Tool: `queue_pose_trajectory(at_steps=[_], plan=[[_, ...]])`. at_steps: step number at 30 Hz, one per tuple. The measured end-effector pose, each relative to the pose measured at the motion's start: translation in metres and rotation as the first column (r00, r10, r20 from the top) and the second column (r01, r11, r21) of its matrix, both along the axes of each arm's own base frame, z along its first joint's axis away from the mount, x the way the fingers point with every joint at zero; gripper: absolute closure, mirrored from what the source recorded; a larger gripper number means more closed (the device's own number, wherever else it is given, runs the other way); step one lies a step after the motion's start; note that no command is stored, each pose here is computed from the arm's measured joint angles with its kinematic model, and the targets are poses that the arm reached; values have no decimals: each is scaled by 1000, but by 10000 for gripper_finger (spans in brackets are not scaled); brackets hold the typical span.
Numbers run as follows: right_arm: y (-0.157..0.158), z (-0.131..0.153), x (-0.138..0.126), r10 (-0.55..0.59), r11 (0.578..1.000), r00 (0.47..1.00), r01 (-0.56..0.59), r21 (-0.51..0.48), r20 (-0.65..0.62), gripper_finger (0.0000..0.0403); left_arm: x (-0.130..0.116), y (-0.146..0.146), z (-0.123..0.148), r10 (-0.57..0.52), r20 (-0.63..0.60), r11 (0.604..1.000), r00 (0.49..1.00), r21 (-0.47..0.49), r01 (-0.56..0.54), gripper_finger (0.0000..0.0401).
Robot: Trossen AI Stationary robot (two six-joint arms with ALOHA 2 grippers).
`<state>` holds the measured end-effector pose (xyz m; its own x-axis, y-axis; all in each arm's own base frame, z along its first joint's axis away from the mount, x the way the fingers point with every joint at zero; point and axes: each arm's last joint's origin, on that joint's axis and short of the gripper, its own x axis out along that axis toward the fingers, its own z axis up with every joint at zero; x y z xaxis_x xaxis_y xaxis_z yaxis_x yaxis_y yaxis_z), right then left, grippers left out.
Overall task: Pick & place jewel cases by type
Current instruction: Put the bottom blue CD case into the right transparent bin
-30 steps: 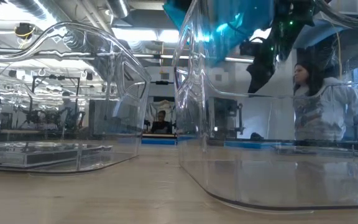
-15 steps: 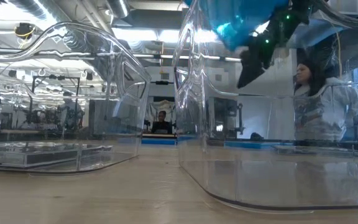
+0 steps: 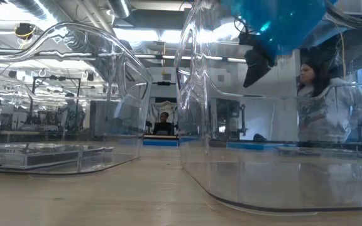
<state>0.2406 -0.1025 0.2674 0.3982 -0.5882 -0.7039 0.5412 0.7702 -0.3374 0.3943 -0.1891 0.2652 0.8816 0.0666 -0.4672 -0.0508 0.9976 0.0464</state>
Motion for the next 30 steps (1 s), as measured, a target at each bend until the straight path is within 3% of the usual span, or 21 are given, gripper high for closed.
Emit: queue_pose_trajectory(at_steps=[6, 20, 30], plan=[[0, 0, 0, -18, 1000, 1000, 18, 11, 15, 204, -3, 11, -15, 77, -116, 996, 990, -34, -81, 382], [0, 0, 0, -18, 1000, 1000, 18, 9, 16, 204, -4, 51, -41, 243, -330, 970, 912, 55, -239, 382], [0, 0, 0, -17, 1000, 1000, 17, 7, 16, 204, 3, 68, -41, 176, -378, 984, 909, 35, -175, 381]])
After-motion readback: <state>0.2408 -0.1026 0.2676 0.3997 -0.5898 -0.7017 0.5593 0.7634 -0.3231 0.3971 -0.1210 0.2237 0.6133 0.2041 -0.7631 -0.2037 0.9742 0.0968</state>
